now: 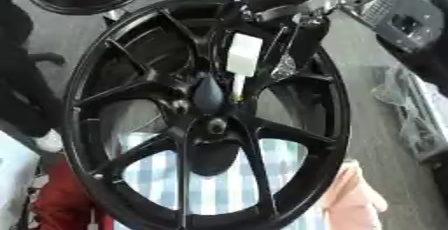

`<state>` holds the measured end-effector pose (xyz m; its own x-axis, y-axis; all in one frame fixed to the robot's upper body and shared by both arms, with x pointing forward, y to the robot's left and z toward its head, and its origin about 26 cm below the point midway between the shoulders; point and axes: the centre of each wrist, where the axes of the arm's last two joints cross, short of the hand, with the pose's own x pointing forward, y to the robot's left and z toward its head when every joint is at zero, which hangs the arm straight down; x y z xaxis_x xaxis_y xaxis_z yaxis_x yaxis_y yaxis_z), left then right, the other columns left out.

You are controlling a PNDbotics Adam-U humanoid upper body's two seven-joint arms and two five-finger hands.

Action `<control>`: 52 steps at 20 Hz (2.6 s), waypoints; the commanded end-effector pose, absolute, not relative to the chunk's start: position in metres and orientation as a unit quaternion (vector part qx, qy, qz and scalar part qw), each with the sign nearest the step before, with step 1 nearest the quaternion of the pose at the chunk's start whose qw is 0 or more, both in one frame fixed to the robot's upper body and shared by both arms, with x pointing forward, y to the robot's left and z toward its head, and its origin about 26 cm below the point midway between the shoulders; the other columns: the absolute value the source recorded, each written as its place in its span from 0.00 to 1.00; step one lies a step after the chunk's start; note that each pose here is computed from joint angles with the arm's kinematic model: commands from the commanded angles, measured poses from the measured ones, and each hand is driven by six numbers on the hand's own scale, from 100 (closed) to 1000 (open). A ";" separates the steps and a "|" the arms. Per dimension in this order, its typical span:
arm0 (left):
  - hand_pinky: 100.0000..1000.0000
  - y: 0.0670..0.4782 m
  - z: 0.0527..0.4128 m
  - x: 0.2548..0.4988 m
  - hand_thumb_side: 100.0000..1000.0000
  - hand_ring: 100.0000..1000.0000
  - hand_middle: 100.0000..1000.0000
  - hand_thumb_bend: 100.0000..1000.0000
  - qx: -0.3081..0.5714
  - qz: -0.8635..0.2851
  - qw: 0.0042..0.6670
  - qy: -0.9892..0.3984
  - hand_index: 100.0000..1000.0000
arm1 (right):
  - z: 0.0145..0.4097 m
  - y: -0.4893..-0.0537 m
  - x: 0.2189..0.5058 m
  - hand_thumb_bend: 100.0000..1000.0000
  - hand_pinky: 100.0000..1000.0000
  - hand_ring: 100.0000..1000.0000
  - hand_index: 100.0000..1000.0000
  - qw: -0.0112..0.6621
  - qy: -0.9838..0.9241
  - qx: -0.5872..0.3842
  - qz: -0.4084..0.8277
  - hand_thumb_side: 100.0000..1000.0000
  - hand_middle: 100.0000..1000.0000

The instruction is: Pull the pin out of the wheel hub.

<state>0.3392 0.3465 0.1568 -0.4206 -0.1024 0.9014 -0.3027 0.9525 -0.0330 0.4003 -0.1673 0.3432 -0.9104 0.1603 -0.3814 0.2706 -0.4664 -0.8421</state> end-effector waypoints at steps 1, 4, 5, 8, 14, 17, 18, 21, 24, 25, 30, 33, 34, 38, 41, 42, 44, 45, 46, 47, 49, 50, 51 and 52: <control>0.67 0.350 0.171 0.338 0.58 0.79 0.68 0.09 0.128 0.081 0.509 -0.847 0.69 | 0.354 -0.175 0.399 0.36 0.84 0.80 0.78 0.144 0.345 0.186 -0.909 0.20 0.73; 0.67 0.350 0.171 0.339 0.58 0.79 0.68 0.09 0.127 0.079 0.510 -0.847 0.69 | 0.354 -0.177 0.401 0.36 0.84 0.80 0.78 0.140 0.344 0.188 -0.909 0.19 0.73; 0.67 0.350 0.171 0.339 0.58 0.79 0.68 0.09 0.127 0.079 0.510 -0.847 0.69 | 0.354 -0.178 0.401 0.36 0.84 0.80 0.78 0.139 0.343 0.189 -0.909 0.19 0.73; 0.67 0.350 0.171 0.339 0.58 0.79 0.68 0.09 0.126 0.079 0.510 -0.847 0.69 | 0.354 -0.179 0.402 0.36 0.84 0.80 0.78 0.136 0.343 0.193 -0.909 0.20 0.72; 0.67 0.350 0.171 0.339 0.59 0.79 0.68 0.09 0.126 0.076 0.512 -0.846 0.69 | 0.360 -0.179 0.402 0.37 0.84 0.79 0.77 0.137 0.351 0.197 -0.905 0.23 0.72; 0.67 0.350 0.171 0.339 0.59 0.79 0.69 0.09 0.126 0.076 0.512 -0.846 0.69 | 0.363 -0.179 0.401 0.37 0.84 0.79 0.77 0.139 0.354 0.200 -0.903 0.23 0.71; 0.67 0.350 0.171 0.339 0.59 0.79 0.69 0.09 0.126 0.076 0.512 -0.846 0.69 | 0.363 -0.178 0.401 0.37 0.84 0.79 0.77 0.139 0.355 0.200 -0.903 0.23 0.71; 0.67 0.350 0.171 0.339 0.59 0.79 0.69 0.09 0.125 0.075 0.513 -0.846 0.69 | 0.364 -0.178 0.401 0.37 0.83 0.78 0.76 0.140 0.356 0.201 -0.902 0.22 0.71; 0.67 0.350 0.171 0.339 0.59 0.79 0.69 0.09 0.125 0.074 0.514 -0.846 0.69 | 0.365 -0.178 0.401 0.37 0.83 0.77 0.75 0.140 0.363 0.199 -0.900 0.21 0.69; 0.67 0.350 0.171 0.339 0.59 0.79 0.69 0.08 0.125 0.074 0.514 -0.846 0.69 | 0.366 -0.177 0.401 0.37 0.82 0.76 0.74 0.141 0.365 0.197 -0.899 0.20 0.68; 0.67 0.349 0.171 0.339 0.60 0.79 0.69 0.08 0.124 0.074 0.513 -0.846 0.69 | 0.365 -0.175 0.401 0.37 0.82 0.75 0.72 0.143 0.377 0.185 -0.896 0.15 0.66; 0.67 0.349 0.172 0.339 0.60 0.79 0.69 0.08 0.123 0.074 0.512 -0.847 0.69 | 0.362 -0.174 0.402 0.37 0.82 0.75 0.71 0.142 0.379 0.178 -0.897 0.12 0.65; 0.67 0.349 0.172 0.339 0.60 0.79 0.69 0.08 0.123 0.074 0.512 -0.847 0.69 | 0.362 -0.173 0.402 0.37 0.81 0.74 0.70 0.143 0.380 0.177 -0.897 0.12 0.65; 0.67 0.349 0.172 0.339 0.60 0.79 0.69 0.08 0.122 0.073 0.512 -0.847 0.69 | 0.362 -0.172 0.402 0.37 0.81 0.74 0.70 0.144 0.384 0.172 -0.896 0.10 0.64; 0.67 0.348 0.173 0.340 0.60 0.79 0.69 0.08 0.121 0.073 0.511 -0.848 0.69 | 0.361 -0.171 0.403 0.37 0.81 0.73 0.69 0.143 0.385 0.169 -0.896 0.09 0.63; 0.67 0.348 0.173 0.340 0.60 0.79 0.69 0.08 0.121 0.073 0.512 -0.847 0.69 | 0.360 -0.171 0.403 0.37 0.81 0.73 0.69 0.142 0.385 0.169 -0.896 0.08 0.63; 0.67 0.348 0.173 0.340 0.60 0.79 0.69 0.08 0.121 0.072 0.512 -0.847 0.69 | 0.360 -0.171 0.404 0.37 0.81 0.73 0.69 0.142 0.385 0.169 -0.896 0.08 0.63; 0.67 0.348 0.173 0.340 0.60 0.79 0.69 0.08 0.121 0.072 0.512 -0.847 0.69 | 0.360 -0.171 0.404 0.37 0.81 0.73 0.69 0.141 0.385 0.169 -0.896 0.08 0.63; 0.67 0.348 0.173 0.340 0.60 0.79 0.69 0.08 0.121 0.072 0.512 -0.847 0.69 | 0.360 -0.171 0.404 0.37 0.81 0.73 0.69 0.141 0.385 0.170 -0.896 0.08 0.63; 0.67 0.348 0.173 0.340 0.60 0.79 0.68 0.08 0.120 0.072 0.512 -0.848 0.69 | 0.359 -0.172 0.404 0.37 0.80 0.73 0.68 0.140 0.385 0.169 -0.896 0.08 0.62; 0.67 0.348 0.173 0.340 0.60 0.80 0.68 0.08 0.120 0.071 0.512 -0.848 0.69 | 0.359 -0.174 0.403 0.37 0.80 0.72 0.67 0.140 0.386 0.167 -0.896 0.08 0.60; 0.67 0.348 0.173 0.340 0.60 0.80 0.68 0.08 0.120 0.071 0.512 -0.847 0.69 | 0.359 -0.174 0.402 0.37 0.80 0.72 0.66 0.141 0.387 0.167 -0.896 0.08 0.60; 0.67 0.348 0.173 0.340 0.60 0.80 0.68 0.08 0.120 0.071 0.512 -0.847 0.69 | 0.359 -0.175 0.401 0.37 0.80 0.72 0.66 0.142 0.387 0.167 -0.896 0.07 0.59; 0.67 0.348 0.173 0.340 0.60 0.80 0.68 0.08 0.120 0.071 0.512 -0.848 0.69 | 0.359 -0.175 0.400 0.37 0.80 0.72 0.65 0.142 0.388 0.167 -0.895 0.07 0.58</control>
<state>0.3407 0.3442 0.1596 -0.4168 -0.1060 0.9028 -0.2775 0.9606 -0.0153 0.4053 -0.1686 0.3455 -0.9280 0.1776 -0.3276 0.2359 -0.4005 -0.8854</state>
